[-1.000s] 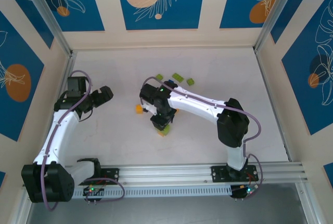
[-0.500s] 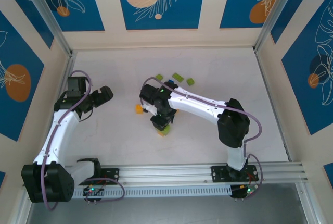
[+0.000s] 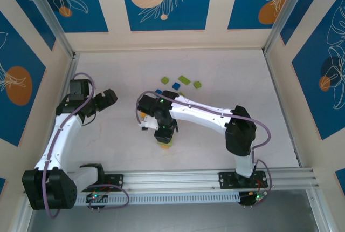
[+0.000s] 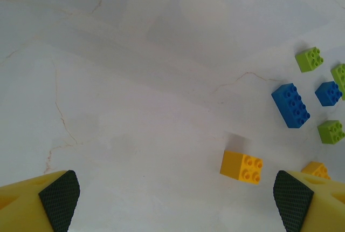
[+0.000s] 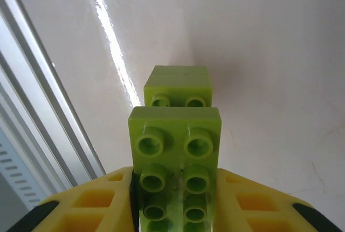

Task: Assemble a carrot with lego

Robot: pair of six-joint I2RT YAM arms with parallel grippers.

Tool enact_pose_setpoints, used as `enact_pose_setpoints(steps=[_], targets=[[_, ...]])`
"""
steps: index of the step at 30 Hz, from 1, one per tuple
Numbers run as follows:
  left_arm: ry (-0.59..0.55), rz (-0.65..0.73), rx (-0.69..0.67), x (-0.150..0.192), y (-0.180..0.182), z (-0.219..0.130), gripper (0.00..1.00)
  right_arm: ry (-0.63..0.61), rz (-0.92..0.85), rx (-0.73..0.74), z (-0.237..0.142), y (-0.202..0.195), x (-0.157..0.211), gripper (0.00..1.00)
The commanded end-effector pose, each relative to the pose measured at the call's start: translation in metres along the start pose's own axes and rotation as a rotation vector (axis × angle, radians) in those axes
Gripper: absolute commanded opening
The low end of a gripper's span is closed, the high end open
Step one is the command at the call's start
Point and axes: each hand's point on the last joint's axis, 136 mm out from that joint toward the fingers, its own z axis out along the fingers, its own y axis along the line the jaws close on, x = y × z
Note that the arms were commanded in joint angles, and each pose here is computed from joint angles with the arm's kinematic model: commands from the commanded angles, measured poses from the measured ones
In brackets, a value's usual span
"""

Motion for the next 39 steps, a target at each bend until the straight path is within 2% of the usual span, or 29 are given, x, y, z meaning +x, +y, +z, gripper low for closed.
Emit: enact_pose_setpoints(steps=[1,23,29,36,39], targets=[[-0.01,0.012,0.007,0.0,0.0,-0.003,0.95,-0.017,-0.098,-0.046,-0.011,0.014,-0.002,0.36],[-0.007,0.011,0.007,0.0,0.0,-0.001,0.95,0.043,-0.21,-0.047,0.013,0.031,-0.004,0.37],[-0.005,0.012,0.006,0.0,0.001,-0.001,0.95,0.051,-0.215,-0.021,0.019,0.026,-0.002,0.42],[-0.005,0.011,0.005,0.0,0.001,0.0,0.95,0.065,-0.212,-0.005,0.026,0.02,0.0,0.42],[-0.003,0.011,0.004,0.0,0.001,0.0,0.95,0.055,-0.21,0.0,0.023,0.02,-0.001,0.46]])
